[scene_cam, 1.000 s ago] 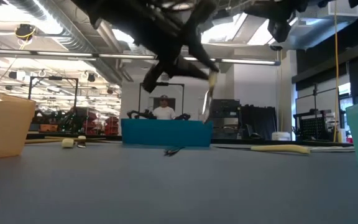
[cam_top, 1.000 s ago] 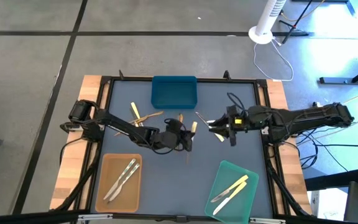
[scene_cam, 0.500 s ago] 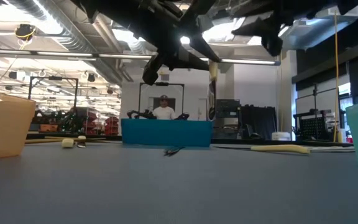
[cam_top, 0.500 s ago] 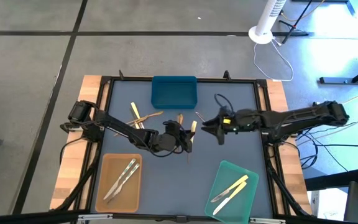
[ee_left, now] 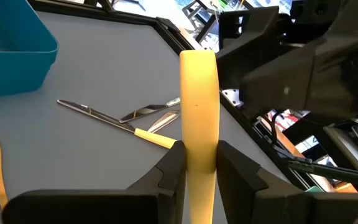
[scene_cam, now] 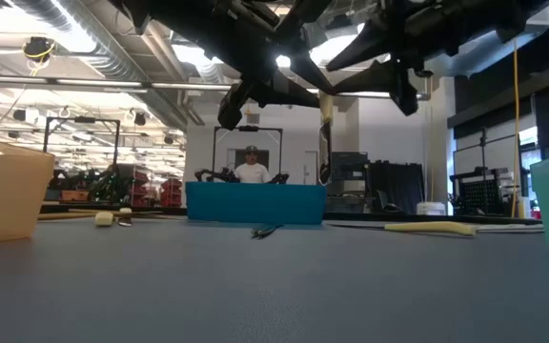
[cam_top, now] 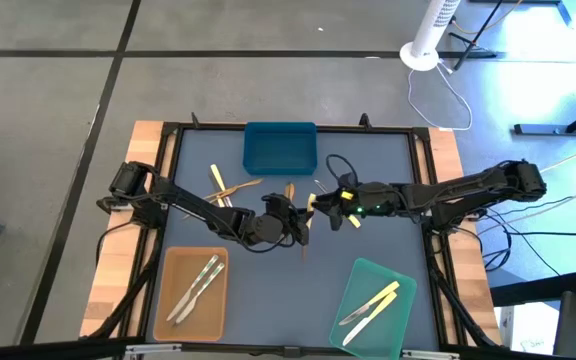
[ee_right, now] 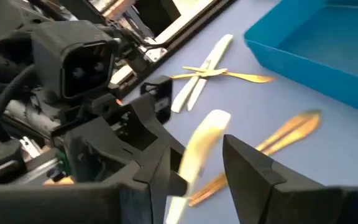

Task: Sort silverware by color (type)
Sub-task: Put the yellow knife into the green bin

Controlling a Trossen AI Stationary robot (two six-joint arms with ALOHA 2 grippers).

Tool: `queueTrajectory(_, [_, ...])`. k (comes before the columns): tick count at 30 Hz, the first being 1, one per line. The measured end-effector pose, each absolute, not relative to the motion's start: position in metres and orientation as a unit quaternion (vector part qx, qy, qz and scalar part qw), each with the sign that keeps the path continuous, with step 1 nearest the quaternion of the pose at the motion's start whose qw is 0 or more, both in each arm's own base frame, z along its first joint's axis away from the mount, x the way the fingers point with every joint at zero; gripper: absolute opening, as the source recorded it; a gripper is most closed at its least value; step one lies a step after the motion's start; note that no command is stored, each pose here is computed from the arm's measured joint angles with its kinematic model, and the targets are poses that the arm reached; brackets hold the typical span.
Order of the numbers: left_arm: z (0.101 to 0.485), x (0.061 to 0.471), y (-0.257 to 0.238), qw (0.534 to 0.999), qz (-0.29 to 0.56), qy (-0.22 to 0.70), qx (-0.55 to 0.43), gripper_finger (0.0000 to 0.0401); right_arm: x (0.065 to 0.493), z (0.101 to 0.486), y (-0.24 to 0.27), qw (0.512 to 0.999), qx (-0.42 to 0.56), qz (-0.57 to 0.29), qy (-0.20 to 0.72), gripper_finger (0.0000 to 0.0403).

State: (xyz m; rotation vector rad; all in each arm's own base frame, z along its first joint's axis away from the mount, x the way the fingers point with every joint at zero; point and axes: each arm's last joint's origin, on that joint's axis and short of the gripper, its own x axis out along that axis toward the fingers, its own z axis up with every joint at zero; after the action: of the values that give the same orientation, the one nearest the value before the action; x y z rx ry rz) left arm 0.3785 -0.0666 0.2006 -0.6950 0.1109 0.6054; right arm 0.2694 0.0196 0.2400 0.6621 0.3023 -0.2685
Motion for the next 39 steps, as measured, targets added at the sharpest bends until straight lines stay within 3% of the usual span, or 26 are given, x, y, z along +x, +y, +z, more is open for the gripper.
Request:
queueTrajectory(20, [0.200, 0.378, -0.067, 0.894, 0.293, 0.055, -0.334, 0.0065, 0.285, 0.221, 0.020, 0.913, 0.347, -0.159, 0.140, 0.0129])
queueTrajectory(24, [0.200, 0.378, -0.067, 0.894, 0.292, 0.057, -0.334, 0.0065, 0.287, 0.225, 0.020, 0.920, 0.339, -0.158, 0.121, 0.0109])
queueTrajectory(33, [0.200, 0.378, -0.066, 0.895, 0.291, 0.060, -0.334, 0.0081, 0.287, 0.226, 0.020, 0.924, 0.329, -0.148, 0.123, 0.0019])
queueTrajectory(39, [0.200, 0.378, -0.067, 0.894, 0.293, 0.058, -0.335, 0.0099, 0.287, 0.225, 0.020, 0.928, 0.317, -0.141, 0.134, 0.0015])
